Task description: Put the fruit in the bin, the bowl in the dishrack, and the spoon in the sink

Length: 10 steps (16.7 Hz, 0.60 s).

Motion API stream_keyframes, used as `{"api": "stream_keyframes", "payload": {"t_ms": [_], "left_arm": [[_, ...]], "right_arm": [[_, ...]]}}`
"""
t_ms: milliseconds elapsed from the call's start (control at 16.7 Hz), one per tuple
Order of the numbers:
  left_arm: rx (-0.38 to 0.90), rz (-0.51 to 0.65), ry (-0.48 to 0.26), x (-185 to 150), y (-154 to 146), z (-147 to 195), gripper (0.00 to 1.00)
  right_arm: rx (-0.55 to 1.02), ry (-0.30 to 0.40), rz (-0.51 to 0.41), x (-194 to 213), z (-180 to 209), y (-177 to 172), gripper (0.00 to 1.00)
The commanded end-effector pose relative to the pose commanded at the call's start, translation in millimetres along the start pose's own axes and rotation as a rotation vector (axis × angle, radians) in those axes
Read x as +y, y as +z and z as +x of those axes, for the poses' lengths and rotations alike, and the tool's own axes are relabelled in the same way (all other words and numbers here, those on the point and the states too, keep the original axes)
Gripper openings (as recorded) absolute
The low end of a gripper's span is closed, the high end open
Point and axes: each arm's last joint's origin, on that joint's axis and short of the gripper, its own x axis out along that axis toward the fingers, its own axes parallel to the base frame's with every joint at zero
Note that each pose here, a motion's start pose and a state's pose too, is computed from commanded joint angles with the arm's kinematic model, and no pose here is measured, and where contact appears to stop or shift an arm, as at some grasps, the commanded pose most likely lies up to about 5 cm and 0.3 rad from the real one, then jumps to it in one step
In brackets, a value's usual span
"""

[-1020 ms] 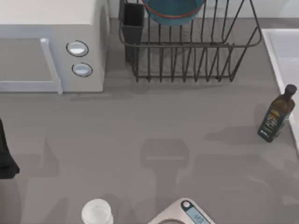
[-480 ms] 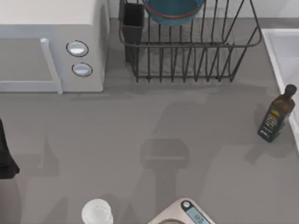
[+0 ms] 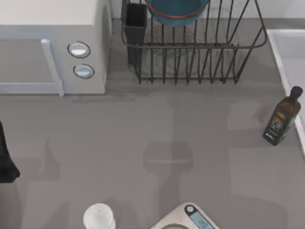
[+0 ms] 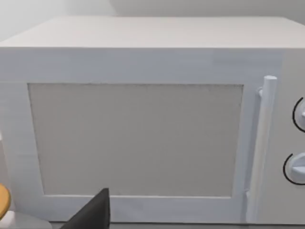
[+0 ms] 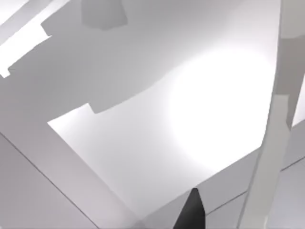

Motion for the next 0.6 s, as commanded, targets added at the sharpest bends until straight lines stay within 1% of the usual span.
{"api": "stream_keyframes", "payload": {"t_ms": [180,300,600], "left_arm": [[0.0,0.0,0.0,0.0,0.0,0.0,1.0],[0.0,0.0,0.0,0.0,0.0,0.0,1.0],[0.0,0.0,0.0,0.0,0.0,0.0,1.0]], "right_arm": [[-0.009,0.001,-0.062,-0.5,18.4,21.0,0.0],[-0.01,0.006,-0.085,0.4,24.5,27.5,0.0],[-0.009,0.004,-0.077,-1.0,24.9,25.3,0.0]]}}
